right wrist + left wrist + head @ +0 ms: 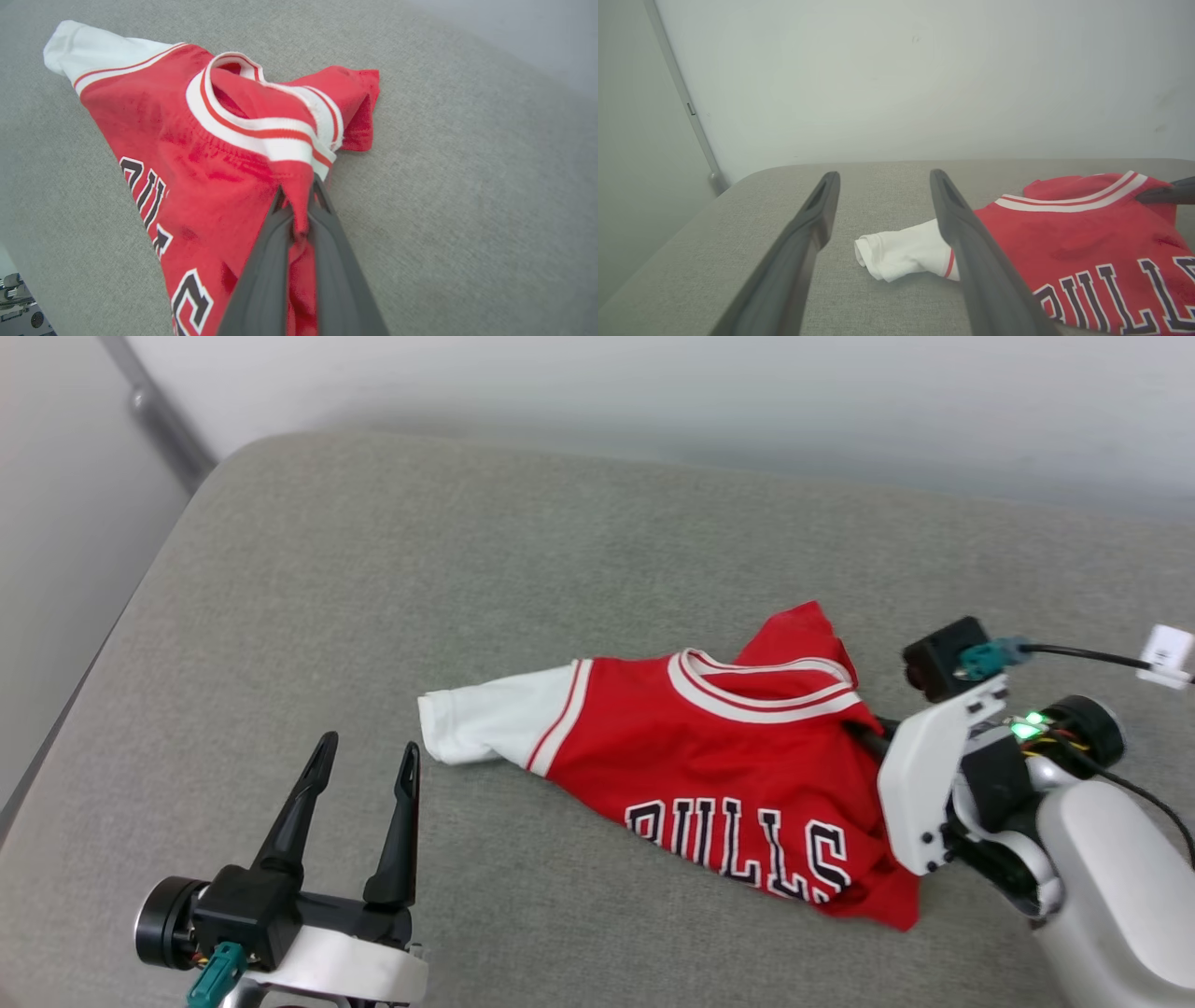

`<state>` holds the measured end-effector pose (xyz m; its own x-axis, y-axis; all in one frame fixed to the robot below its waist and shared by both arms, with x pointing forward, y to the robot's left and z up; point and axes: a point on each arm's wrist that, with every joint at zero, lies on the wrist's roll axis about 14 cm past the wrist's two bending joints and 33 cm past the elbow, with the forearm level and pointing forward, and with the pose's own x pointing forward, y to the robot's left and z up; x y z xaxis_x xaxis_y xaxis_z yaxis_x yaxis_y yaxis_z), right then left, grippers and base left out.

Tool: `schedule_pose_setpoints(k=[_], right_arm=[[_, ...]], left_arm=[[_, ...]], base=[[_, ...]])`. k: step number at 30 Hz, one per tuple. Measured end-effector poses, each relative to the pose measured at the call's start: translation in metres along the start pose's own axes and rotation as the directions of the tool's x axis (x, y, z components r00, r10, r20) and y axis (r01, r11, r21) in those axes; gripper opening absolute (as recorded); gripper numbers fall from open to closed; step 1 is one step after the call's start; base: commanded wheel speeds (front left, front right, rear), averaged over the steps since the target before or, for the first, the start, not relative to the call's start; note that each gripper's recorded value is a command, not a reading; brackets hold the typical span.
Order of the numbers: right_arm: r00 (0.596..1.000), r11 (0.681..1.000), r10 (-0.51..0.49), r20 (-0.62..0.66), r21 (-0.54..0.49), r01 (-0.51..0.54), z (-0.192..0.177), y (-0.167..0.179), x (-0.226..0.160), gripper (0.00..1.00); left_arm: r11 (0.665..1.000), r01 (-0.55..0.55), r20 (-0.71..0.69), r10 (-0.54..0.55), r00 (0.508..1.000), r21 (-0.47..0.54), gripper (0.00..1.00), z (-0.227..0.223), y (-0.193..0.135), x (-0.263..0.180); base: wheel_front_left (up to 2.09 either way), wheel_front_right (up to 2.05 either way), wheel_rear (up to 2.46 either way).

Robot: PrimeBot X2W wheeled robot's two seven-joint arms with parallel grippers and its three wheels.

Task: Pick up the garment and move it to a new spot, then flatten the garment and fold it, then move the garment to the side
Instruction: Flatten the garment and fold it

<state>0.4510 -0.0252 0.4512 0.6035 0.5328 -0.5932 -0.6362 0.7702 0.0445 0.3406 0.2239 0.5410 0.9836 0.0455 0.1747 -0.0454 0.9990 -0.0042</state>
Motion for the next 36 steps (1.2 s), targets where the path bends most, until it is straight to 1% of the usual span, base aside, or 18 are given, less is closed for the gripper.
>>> schedule_pose_setpoints(k=[5, 8, 12, 16, 17, 18, 19, 21, 24, 28, 31, 35, 36], right_arm=[[0.986, 0.994, -0.113, 0.118, 0.016, 0.112, 0.017, -0.033, -0.040, 0.00], [0.966, 0.979, -0.205, 0.155, 0.011, 0.206, 0.019, -0.057, -0.069, 0.00], [0.923, 0.939, -0.340, 0.178, 0.005, 0.345, 0.017, -0.091, -0.109, 0.00], [0.870, 0.876, -0.449, 0.203, -0.090, 0.473, 0.016, -0.118, -0.136, 0.00], [0.864, 0.864, -0.463, 0.201, -0.117, 0.490, 0.013, -0.122, -0.137, 0.00], [0.862, 0.860, -0.466, 0.198, -0.128, 0.494, 0.009, -0.123, -0.137, 0.00], [0.867, 0.862, -0.462, 0.188, -0.134, 0.488, 0.002, -0.120, -0.134, 0.00], [0.890, 0.881, -0.426, 0.160, -0.150, 0.449, -0.013, -0.107, -0.125, 0.00], [0.934, 0.921, -0.348, 0.077, -0.160, 0.356, -0.048, -0.078, -0.108, 0.00], [0.975, 0.962, -0.219, -0.037, -0.175, 0.210, -0.091, -0.033, -0.094, 0.00], [0.986, 0.974, -0.139, -0.093, -0.194, 0.119, -0.112, -0.007, -0.090, 0.00], [0.989, 0.984, -0.065, -0.136, -0.175, 0.041, -0.131, 0.017, -0.088, 0.00], [0.989, 0.985, -0.056, -0.138, -0.171, 0.032, -0.133, 0.020, -0.088, 0.48]], left_arm=[[0.999, 0.031, 0.012, -0.031, 0.999, -0.018, 1.00, 0.002, -0.010, 0.001], [0.998, 0.050, 0.024, -0.050, 0.998, -0.024, 1.00, 0.004, -0.016, 0.003], [0.996, 0.081, 0.033, -0.080, 0.996, -0.034, 1.00, 0.006, -0.026, 0.008], [0.994, 0.104, 0.029, -0.103, 0.994, -0.043, 1.00, 0.003, -0.033, 0.012], [0.993, 0.107, 0.027, -0.106, 0.994, -0.045, 1.00, 0.002, -0.035, 0.013], [0.993, 0.109, 0.025, -0.108, 0.994, -0.047, 1.00, 0.001, -0.036, 0.014], [0.993, 0.111, 0.024, -0.110, 0.994, -0.050, 1.00, 0.001, -0.037, 0.014], [0.992, 0.112, 0.022, -0.111, 0.994, -0.057, 1.00, 0.000, -0.038, 0.014], [0.992, 0.113, 0.019, -0.112, 0.994, -0.063, 1.00, -0.002, -0.039, 0.015], [0.991, 0.116, 0.016, -0.116, 0.993, -0.064, 1.00, -0.003, -0.040, 0.014], [0.991, 0.121, 0.014, -0.120, 0.993, -0.065, 1.00, -0.003, -0.041, 0.015], [0.989, 0.132, 0.013, -0.131, 0.991, -0.068, 1.00, -0.004, -0.045, 0.014], [0.988, 0.135, 0.014, -0.135, 0.991, -0.069, 1.00, -0.004, -0.046, 0.014]], base=[[0.00, 0.00, 0.00], [0.00, 0.00, 0.00], [0.00, 0.00, 0.00], [0.00, 0.00, 0.00], [0.00, 0.00, 0.00], [0.00, 0.00, 0.00], [0.00, 0.00, 0.00], [0.00, 0.00, 0.00], [0.00, 0.00, 0.00], [0.00, 0.00, 0.00], [0.00, 0.00, 0.00], [0.00, 0.00, 0.00], [0.00, 0.00, 0.00]])
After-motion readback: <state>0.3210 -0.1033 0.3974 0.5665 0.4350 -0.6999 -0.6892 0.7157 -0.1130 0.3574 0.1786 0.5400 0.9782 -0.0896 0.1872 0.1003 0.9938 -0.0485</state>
